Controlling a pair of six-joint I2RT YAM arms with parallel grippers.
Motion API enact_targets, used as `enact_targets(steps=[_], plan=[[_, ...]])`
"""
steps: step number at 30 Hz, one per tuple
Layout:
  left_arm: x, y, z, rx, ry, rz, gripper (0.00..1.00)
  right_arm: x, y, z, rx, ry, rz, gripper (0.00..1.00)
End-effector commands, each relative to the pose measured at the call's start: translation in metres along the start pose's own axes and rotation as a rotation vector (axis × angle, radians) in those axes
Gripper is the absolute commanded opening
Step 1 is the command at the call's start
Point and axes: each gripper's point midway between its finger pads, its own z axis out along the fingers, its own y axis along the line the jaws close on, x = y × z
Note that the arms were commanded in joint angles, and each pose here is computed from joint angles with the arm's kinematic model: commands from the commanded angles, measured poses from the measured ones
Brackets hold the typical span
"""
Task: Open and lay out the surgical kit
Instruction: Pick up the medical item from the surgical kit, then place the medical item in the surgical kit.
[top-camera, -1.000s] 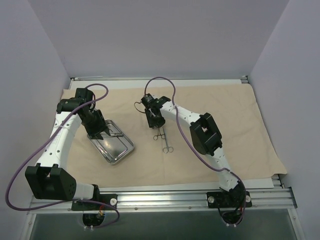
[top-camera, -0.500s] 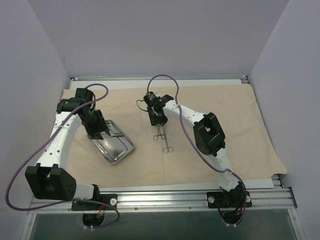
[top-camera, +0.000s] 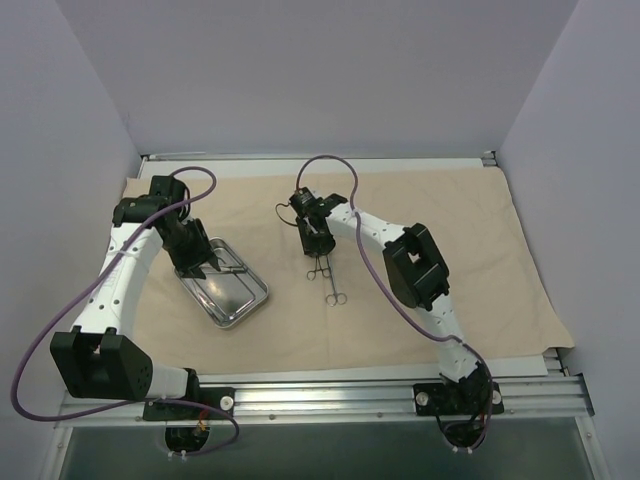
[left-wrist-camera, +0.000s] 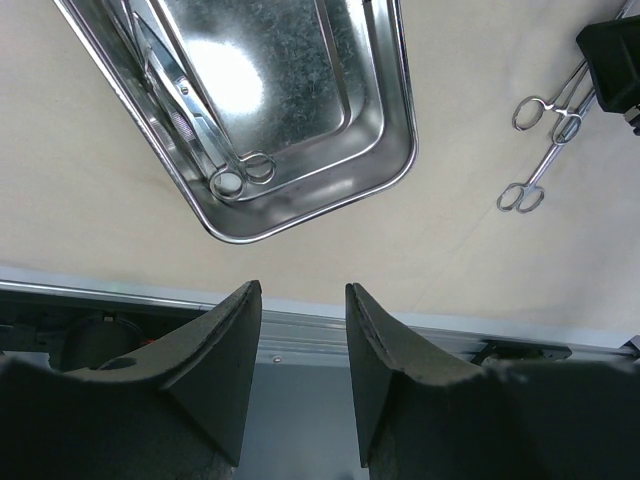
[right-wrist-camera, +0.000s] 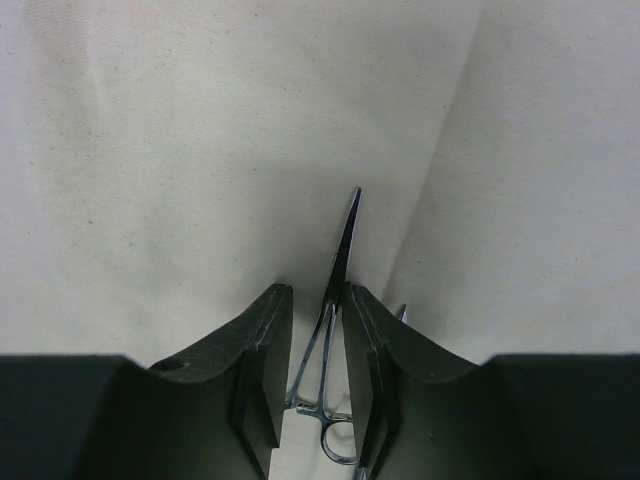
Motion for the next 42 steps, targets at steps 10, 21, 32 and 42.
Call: enact_targets(steps=[10,21,32,42], plan=[[-0.006,-0.002,-0.001,0.025,-0.022,0.005,0.48,0.029,-0.006,0.011,0.007,0.105,0.002,0.08],[-0.011,-0.004,0.000,0.021,-0.023,0.006,0.48,-0.014,0.003,-0.077,-0.182,0.040,0.097,0.00],[-0.012,-0.007,0.012,0.028,0.012,-0.012,0.48,0.057,-0.075,-0.107,-0.133,0.042,0.144,0.00],[-0.007,-0.011,0.022,0.043,0.061,-0.051,0.48,0.076,-0.089,-0.068,-0.080,0.053,0.123,0.00]])
